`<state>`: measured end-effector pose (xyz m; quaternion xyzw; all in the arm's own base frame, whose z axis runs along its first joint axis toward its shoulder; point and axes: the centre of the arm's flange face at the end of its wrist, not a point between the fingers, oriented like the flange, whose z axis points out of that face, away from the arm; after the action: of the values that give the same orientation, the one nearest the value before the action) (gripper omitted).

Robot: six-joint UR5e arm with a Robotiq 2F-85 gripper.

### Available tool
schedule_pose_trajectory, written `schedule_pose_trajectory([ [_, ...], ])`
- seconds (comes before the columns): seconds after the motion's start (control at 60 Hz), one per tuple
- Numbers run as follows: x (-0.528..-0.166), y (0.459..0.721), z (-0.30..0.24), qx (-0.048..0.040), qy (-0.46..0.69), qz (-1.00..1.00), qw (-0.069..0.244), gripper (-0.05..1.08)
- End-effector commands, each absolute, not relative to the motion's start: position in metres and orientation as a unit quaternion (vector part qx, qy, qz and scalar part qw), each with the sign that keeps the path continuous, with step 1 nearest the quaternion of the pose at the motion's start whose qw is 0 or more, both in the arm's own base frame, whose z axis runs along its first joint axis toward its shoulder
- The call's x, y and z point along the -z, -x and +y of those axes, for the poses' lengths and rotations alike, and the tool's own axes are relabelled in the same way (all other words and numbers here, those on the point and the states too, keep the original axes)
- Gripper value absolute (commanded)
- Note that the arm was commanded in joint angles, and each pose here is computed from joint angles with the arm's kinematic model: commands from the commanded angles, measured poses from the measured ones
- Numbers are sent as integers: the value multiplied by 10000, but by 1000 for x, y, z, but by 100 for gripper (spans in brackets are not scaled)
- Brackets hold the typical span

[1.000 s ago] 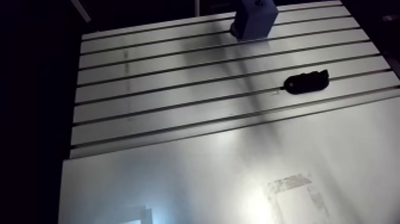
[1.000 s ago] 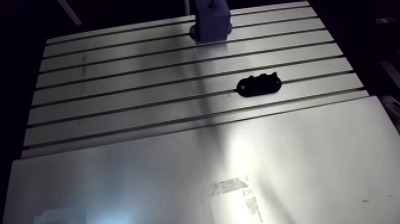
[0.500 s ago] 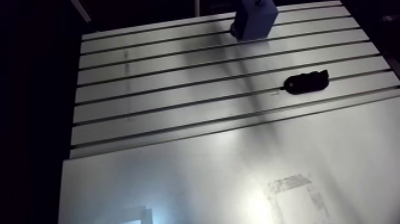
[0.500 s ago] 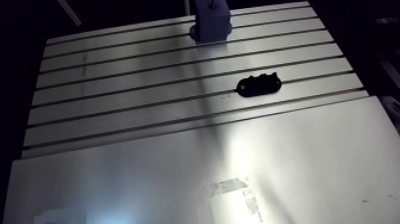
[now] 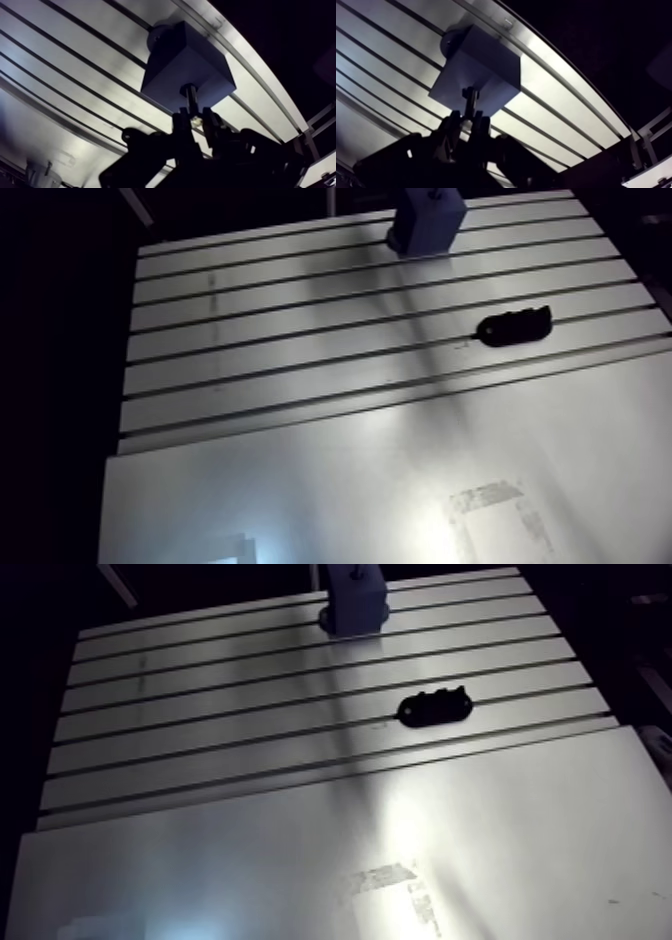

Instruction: Pick up the M10 bolt and insert it into the hex recess until seated.

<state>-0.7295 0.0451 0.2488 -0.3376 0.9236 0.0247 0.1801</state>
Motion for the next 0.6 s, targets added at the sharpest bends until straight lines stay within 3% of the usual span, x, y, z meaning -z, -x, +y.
schedule_pose_trajectory([
  [0.017, -251, 730, 45, -255, 3378, 9237, 1788, 86],
  [0.6, -250, 729, 43, -250, 3394, 9229, 1800, 86],
])
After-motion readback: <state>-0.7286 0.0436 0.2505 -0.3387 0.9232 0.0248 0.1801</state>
